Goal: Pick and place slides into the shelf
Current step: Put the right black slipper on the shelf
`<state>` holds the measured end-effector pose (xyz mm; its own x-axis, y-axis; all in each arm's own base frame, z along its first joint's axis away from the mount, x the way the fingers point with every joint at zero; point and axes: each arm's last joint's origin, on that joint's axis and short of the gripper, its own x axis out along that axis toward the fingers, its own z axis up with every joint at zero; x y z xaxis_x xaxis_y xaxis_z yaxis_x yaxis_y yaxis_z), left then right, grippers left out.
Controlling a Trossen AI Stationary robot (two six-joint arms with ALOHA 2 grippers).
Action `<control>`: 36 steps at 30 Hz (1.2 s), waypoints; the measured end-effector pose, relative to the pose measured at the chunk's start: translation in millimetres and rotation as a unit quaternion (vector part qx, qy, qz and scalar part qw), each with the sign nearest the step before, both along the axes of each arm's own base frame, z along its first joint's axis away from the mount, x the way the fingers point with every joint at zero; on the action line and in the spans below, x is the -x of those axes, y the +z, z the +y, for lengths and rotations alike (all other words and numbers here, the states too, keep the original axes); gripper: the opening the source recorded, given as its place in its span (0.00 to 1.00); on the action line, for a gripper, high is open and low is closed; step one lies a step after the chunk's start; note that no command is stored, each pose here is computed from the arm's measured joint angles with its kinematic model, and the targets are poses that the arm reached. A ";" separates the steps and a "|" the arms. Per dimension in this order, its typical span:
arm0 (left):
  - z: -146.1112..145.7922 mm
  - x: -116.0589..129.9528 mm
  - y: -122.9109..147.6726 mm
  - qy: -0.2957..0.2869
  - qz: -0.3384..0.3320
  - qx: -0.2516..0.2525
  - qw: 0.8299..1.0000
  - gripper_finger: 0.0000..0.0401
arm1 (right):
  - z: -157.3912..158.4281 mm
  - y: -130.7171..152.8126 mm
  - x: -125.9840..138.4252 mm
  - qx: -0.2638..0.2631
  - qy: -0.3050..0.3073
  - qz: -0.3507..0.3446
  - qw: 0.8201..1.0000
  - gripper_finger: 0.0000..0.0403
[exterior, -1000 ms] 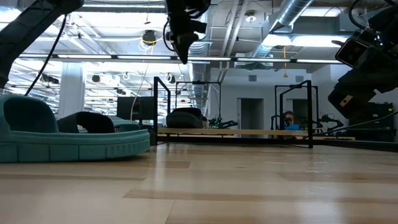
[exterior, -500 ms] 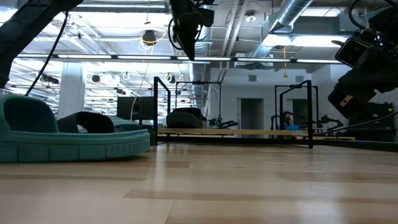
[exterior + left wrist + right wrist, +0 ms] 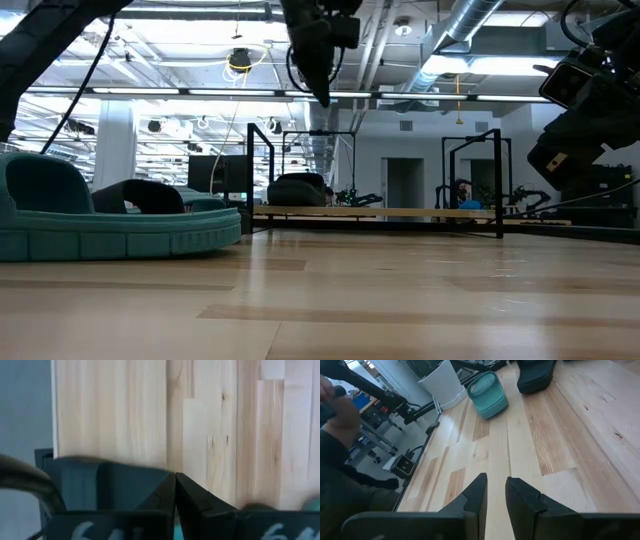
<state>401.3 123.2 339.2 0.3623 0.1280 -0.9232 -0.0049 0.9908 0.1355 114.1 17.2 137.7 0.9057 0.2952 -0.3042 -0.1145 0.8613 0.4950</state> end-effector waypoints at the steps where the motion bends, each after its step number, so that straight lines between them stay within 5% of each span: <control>1: -0.1 -2.7 -4.4 -0.002 -0.004 0.000 1.000 0.00 | 0.0 0.0 0.0 0.000 0.000 0.000 1.000 0.15; 15: 9.1 -23.8 -34.4 -0.131 -0.051 -0.079 0.987 0.00 | 0.0 0.0 0.0 0.000 0.000 0.000 1.000 0.15; 25: 28.4 -34.4 -44.0 -0.127 -0.076 -0.106 0.983 0.00 | 0.0 0.0 0.0 0.000 0.000 0.000 1.000 0.15; 36: 53.4 -44.7 -85.3 -0.123 -0.040 -0.105 0.986 0.00 | -0.1 -0.1 0.0 0.000 -0.001 0.000 1.000 0.15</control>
<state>446.1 176.7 253.9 0.4773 0.2120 -0.8528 0.2135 0.9134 0.3465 114.2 17.1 137.7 0.9060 0.2936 -0.3050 -0.1127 0.8617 0.4947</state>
